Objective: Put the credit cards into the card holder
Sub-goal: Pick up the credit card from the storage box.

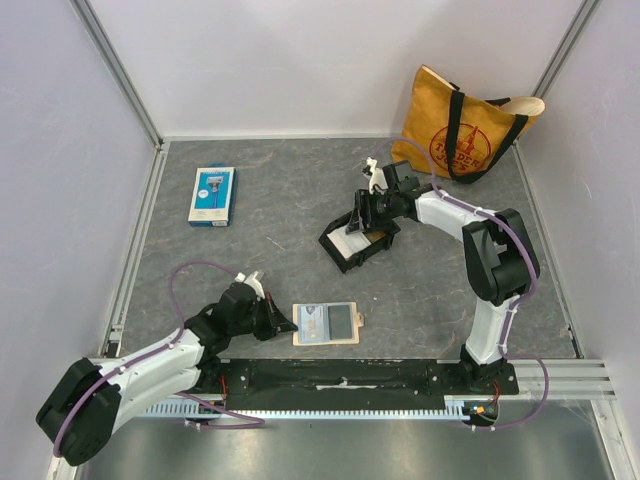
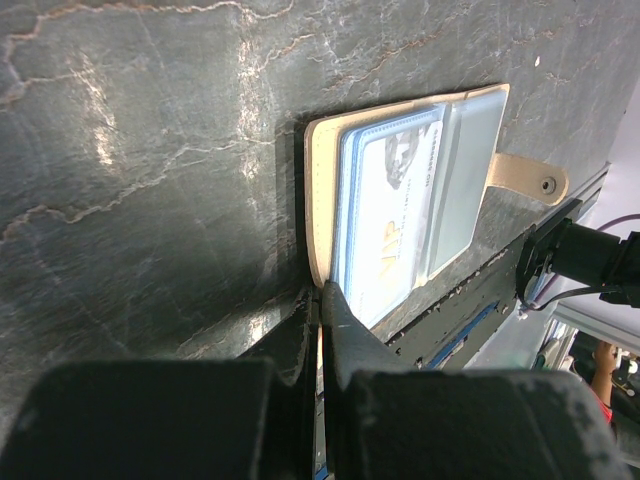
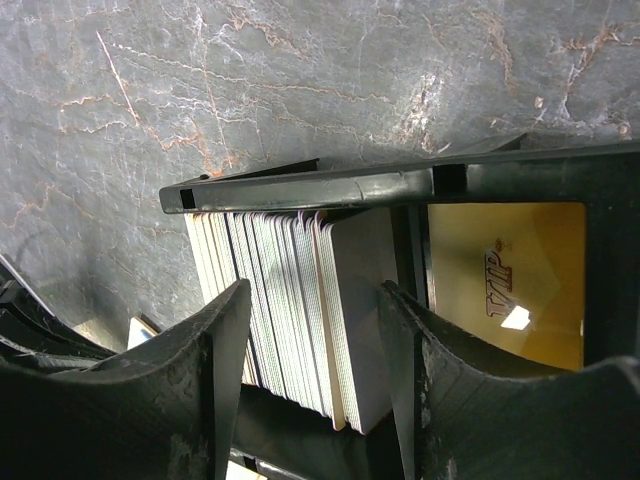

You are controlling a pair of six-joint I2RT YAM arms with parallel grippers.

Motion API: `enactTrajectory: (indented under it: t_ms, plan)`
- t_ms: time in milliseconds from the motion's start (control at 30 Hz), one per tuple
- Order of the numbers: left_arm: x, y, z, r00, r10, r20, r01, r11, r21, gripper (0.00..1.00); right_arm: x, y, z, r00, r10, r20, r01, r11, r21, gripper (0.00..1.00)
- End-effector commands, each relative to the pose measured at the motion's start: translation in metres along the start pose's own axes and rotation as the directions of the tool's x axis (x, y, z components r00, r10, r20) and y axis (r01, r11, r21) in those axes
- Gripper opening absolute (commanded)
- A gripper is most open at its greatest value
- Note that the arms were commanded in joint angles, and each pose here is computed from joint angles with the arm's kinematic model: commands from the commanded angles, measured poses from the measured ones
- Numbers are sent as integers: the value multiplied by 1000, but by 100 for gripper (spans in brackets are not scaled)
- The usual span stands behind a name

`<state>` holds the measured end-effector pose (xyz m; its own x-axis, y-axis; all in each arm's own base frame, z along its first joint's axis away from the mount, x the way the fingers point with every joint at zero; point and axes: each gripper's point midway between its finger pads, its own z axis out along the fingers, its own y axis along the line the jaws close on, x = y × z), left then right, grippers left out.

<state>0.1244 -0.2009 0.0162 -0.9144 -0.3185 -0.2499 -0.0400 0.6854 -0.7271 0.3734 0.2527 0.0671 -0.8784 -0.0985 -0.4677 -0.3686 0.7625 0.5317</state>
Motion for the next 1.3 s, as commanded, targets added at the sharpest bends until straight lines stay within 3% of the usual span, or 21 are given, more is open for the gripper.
enactTrajectory:
  t_ms: [0,333,667,900,1267]
  plan:
    - [-7,-10,0,999,31,22,-32,999,29,2,-14,19,-14,999,-36,39,38,998,-59,59]
    - [-7,-9,1,999,31,22,-32,999,29,2,-17,17,-20,998,-35,56,38,998,-43,50]
    - [-6,-8,2,999,33,17,-33,999,26,2,-14,9,-18,999,-19,48,20,999,-25,29]
    - [-6,-8,3,999,31,12,-31,999,26,2,-17,3,-22,998,-14,60,14,1000,-9,23]
    - [-5,-8,3,999,31,11,-32,999,29,2,-28,-19,-25,995,-26,93,16,993,113,9]
